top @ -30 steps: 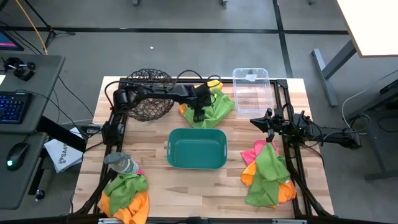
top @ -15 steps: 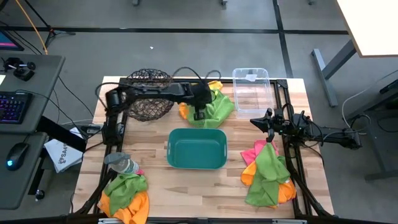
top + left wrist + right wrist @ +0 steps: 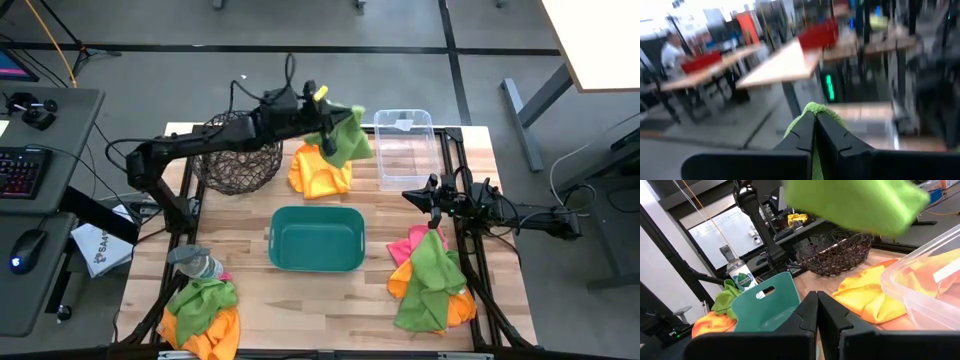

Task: Sort microfiber towel by color & place in baskets
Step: Put the top green microfiber cloth into the transparent bin

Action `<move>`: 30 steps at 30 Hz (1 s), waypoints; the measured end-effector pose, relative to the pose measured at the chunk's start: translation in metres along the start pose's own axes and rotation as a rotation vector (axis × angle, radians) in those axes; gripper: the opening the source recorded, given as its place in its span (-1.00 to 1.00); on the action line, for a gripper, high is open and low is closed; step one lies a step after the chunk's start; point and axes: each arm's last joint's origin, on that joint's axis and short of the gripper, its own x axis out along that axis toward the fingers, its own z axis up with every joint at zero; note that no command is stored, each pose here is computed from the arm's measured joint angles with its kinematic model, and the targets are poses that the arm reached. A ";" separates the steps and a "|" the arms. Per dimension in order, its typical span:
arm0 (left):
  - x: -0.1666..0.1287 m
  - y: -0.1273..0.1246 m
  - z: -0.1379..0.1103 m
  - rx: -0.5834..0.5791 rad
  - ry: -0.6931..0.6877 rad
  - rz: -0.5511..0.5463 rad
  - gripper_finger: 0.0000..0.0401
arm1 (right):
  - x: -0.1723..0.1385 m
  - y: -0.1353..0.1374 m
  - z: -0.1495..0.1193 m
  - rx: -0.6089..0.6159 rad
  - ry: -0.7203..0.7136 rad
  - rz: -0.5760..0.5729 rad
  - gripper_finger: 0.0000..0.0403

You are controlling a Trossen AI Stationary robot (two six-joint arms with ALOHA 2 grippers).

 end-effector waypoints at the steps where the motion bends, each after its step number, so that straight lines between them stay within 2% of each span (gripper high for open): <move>1: 0.003 -0.001 0.001 -0.008 -0.042 0.008 -1.00 | 0.000 0.000 0.000 0.000 0.000 0.000 -1.00; 7: 0.037 -0.010 -0.004 -0.067 -0.177 0.002 -1.00 | 0.000 0.000 0.000 0.000 0.000 0.000 -1.00; 15: 0.103 -0.040 -0.041 -0.086 -0.288 0.000 -1.00 | 0.000 0.000 0.000 0.000 0.000 0.000 -1.00; 22: 0.143 -0.073 -0.093 -0.098 -0.214 -0.039 -0.95 | 0.000 0.000 0.000 0.000 0.000 0.000 -1.00; 25: 0.150 -0.084 -0.111 -0.132 -0.164 -0.045 -0.84 | 0.000 0.000 0.000 0.000 0.000 0.000 -1.00; 30: 0.151 -0.089 -0.118 -0.161 -0.079 -0.018 -0.54 | 0.000 0.000 0.000 0.000 0.000 0.000 -1.00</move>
